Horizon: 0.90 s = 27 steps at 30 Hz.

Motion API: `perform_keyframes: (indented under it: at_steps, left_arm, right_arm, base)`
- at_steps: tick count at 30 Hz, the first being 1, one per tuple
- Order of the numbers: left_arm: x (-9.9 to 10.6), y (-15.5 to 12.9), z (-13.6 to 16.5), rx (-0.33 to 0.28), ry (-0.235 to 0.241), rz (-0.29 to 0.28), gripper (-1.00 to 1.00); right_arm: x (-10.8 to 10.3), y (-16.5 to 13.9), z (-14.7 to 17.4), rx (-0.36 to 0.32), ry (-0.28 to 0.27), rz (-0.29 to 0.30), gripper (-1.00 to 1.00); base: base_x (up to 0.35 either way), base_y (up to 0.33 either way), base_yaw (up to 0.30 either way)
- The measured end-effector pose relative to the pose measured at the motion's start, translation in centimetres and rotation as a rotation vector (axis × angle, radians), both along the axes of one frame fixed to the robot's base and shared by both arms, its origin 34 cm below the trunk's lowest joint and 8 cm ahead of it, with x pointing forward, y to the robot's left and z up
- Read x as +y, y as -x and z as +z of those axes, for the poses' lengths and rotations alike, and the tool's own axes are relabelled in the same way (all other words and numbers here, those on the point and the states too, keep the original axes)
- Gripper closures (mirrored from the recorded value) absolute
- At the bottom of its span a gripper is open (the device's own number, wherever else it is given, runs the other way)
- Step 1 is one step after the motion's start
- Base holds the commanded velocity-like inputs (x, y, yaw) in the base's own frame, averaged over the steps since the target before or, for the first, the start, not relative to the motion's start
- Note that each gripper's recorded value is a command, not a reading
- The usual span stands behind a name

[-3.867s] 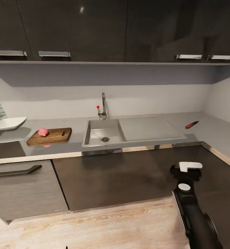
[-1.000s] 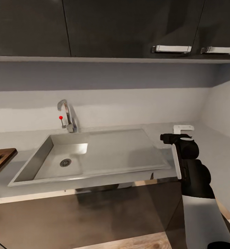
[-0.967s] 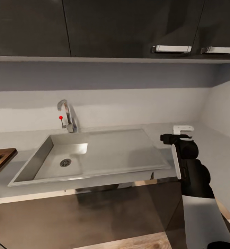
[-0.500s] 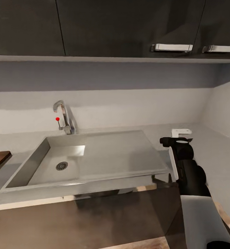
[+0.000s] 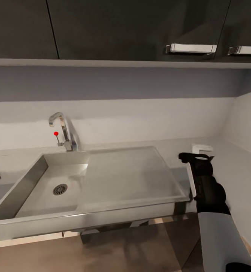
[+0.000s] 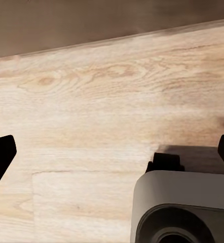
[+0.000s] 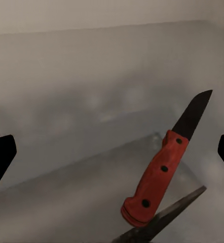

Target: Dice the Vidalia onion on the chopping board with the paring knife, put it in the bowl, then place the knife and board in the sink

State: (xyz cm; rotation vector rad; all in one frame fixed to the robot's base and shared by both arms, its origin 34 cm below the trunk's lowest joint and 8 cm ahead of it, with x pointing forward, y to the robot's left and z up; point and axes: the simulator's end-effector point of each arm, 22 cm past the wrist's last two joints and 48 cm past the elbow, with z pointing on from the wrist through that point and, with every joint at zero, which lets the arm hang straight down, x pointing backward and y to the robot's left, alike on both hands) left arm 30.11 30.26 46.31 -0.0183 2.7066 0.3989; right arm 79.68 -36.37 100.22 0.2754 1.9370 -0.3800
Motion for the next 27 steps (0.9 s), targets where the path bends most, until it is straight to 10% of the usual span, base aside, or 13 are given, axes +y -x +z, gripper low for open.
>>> perform_keyframes:
  at_steps: [27]
  left_arm:
    - [0.0,0.0,0.0,0.0,0.0,0.0,-1.0]
  right_arm:
    - [-3.7,0.5,-2.7,0.001,-0.047,-0.102,-1.0]
  base:
    - [0.001,0.0,0.0]
